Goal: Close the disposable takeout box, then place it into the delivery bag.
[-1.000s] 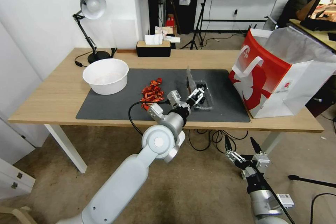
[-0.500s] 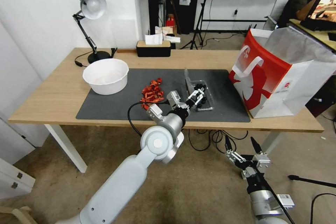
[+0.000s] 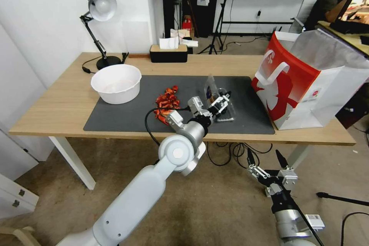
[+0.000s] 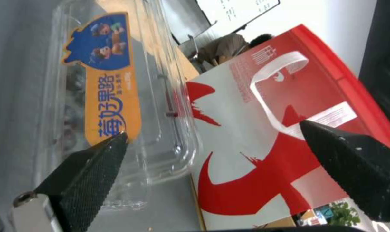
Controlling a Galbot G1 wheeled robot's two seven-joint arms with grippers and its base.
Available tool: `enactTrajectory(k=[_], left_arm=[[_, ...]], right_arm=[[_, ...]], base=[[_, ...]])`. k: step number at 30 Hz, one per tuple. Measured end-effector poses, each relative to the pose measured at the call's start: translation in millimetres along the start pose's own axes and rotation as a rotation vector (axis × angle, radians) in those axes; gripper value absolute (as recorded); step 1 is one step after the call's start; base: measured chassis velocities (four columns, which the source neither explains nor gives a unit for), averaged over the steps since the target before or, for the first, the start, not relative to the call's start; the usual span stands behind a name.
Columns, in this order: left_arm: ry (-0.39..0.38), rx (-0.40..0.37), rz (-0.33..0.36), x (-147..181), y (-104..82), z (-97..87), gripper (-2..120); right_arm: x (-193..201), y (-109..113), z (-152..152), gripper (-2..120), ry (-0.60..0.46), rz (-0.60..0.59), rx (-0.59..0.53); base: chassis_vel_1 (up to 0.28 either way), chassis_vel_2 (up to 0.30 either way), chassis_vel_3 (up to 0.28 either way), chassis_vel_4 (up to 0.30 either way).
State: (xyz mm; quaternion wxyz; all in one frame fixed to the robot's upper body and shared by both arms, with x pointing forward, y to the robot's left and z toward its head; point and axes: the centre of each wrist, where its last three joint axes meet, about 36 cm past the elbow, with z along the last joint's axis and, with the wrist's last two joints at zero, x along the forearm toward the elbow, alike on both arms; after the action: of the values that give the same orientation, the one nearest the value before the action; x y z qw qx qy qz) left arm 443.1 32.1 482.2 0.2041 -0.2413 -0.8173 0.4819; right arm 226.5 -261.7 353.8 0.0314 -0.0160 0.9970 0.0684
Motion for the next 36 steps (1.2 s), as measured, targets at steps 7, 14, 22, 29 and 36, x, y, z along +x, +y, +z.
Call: enactTrajectory(k=[7,14,22,29,36], left_arm=[[0.014,-0.053,-0.056,-16.9,3.4,0.5,100],[0.033,-0.123,-0.105,-31.9,8.1,-1.6,100],[0.055,-0.146,-0.115,-42.5,9.8,2.5,100],[0.060,-0.173,-0.101,-50.4,5.8,1.3,100],[0.060,-0.190,-0.083,-51.2,3.7,-0.1,100]], right_arm=[[3.3,-0.6,-0.9,100,-0.007,0.010,0.000],[6.0,1.4,0.4,100,-0.013,0.019,-0.004],[6.6,3.5,1.2,100,-0.016,0.024,-0.004],[8.4,4.4,1.9,100,-0.015,0.026,-0.003],[8.5,4.8,2.1,100,-0.015,0.027,-0.003]], base=[[0.000,0.000,0.000,0.000],[0.000,0.000,0.000,0.000],[0.000,0.000,0.000,0.000],[0.000,0.000,0.000,0.000],[0.000,0.000,0.000,0.000]])
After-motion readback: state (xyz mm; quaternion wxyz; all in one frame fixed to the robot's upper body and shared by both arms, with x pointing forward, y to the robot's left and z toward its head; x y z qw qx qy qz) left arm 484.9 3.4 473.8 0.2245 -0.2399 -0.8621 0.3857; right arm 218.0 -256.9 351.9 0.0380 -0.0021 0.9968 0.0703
